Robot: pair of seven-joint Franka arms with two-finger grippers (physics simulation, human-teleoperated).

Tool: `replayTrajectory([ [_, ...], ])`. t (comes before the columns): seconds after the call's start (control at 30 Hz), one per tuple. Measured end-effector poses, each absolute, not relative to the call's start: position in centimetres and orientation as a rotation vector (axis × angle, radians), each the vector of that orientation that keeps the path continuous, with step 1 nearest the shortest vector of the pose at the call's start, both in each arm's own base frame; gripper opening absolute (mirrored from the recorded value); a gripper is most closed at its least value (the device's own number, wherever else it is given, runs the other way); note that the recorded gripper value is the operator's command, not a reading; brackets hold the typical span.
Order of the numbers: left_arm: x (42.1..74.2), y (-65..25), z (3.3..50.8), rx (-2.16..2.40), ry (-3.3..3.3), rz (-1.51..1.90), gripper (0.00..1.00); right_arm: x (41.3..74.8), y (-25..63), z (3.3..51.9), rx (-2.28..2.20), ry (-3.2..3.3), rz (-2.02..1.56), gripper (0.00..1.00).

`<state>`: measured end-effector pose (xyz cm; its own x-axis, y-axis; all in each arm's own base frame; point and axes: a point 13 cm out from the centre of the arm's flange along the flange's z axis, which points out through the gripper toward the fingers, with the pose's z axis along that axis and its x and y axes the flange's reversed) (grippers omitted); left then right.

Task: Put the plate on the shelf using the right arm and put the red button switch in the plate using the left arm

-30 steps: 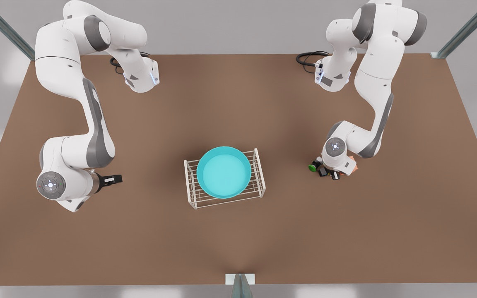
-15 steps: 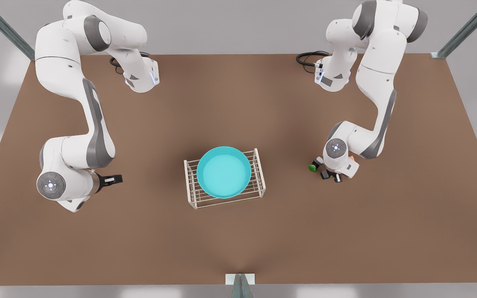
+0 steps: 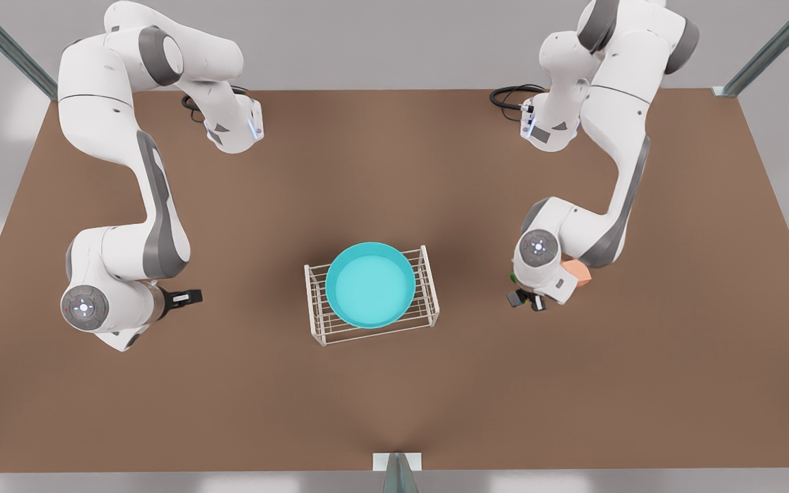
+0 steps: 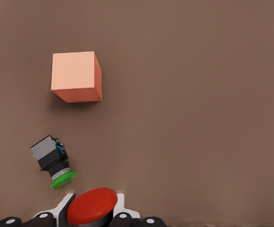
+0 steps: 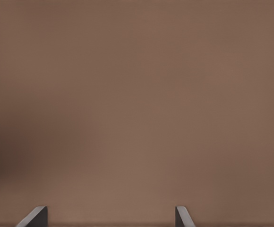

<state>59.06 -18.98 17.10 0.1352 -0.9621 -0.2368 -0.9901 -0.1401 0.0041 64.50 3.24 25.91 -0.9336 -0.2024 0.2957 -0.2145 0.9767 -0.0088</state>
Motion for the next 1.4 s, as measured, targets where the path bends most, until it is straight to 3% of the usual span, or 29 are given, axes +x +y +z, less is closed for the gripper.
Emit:
replayTrajectory([
  [0.1, 58.8, -22.2, 19.8, -2.269, 1.984, 0.251, 0.36, 64.5, 3.2, 25.9, 0.305, -2.827, 0.059, 1.00],
  [0.2, 59.9, -26.1, 25.7, -2.322, 2.000, 0.159, 0.36, 64.5, 3.1, 25.9, 0.302, -2.828, 0.060, 1.00],
  [0.37, 55.5, -35.9, 30.3, -2.289, 2.143, 0.123, 0.36, 64.5, 3.1, 26.0, 0.303, -2.828, 0.060, 1.00],
  [0.5, 53.4, -41.9, 29.5, -2.274, 2.207, 0.097, 0.36, 64.5, 3.1, 25.9, 0.303, -2.827, 0.060, 1.00],
  [0.77, 56.4, -52.2, 26.0, -2.379, 2.216, -0.238, 0.38, 64.5, 2.9, 25.9, 0.299, -2.828, 0.062, 1.00],
  [0.8, 56.7, -53.2, 25.4, -2.391, 2.211, -0.279, 0.57, 64.5, 2.9, 25.9, 0.299, -2.828, 0.061, 1.00],
  [0.83, 56.9, -54.0, 24.8, -2.399, 2.204, -0.321, 1.00, 64.5, 2.9, 25.8, 0.299, -2.827, 0.061, 1.00],
  [0.97, 58.3, -55.2, 24.6, -2.415, 2.144, -0.452, 1.00, 64.5, 2.9, 25.7, 0.298, -2.826, 0.061, 1.00],
  [1.1, 62.9, -47.3, 30.7, -2.364, 2.063, -0.422, 1.00, 64.6, 2.9, 26.0, 0.298, -2.830, 0.062, 1.00],
  [1.23, 69.2, -25.4, 35.3, -2.271, 2.004, -0.182, 1.00, 65.2, 3.1, 30.0, 0.308, -2.885, 0.078, 1.00],
  [1.3, 69.7, -14.2, 36.8, -2.246, 2.022, -0.061, 1.00, 65.2, 3.2, 31.5, 0.312, -2.903, 0.082, 1.00],
  [1.4, 67.8, -8.1, 39.7, -2.097, 2.248, 0.014, 1.00, 65.0, 4.7, 32.0, 0.346, -2.902, 0.076, 1.00],
])
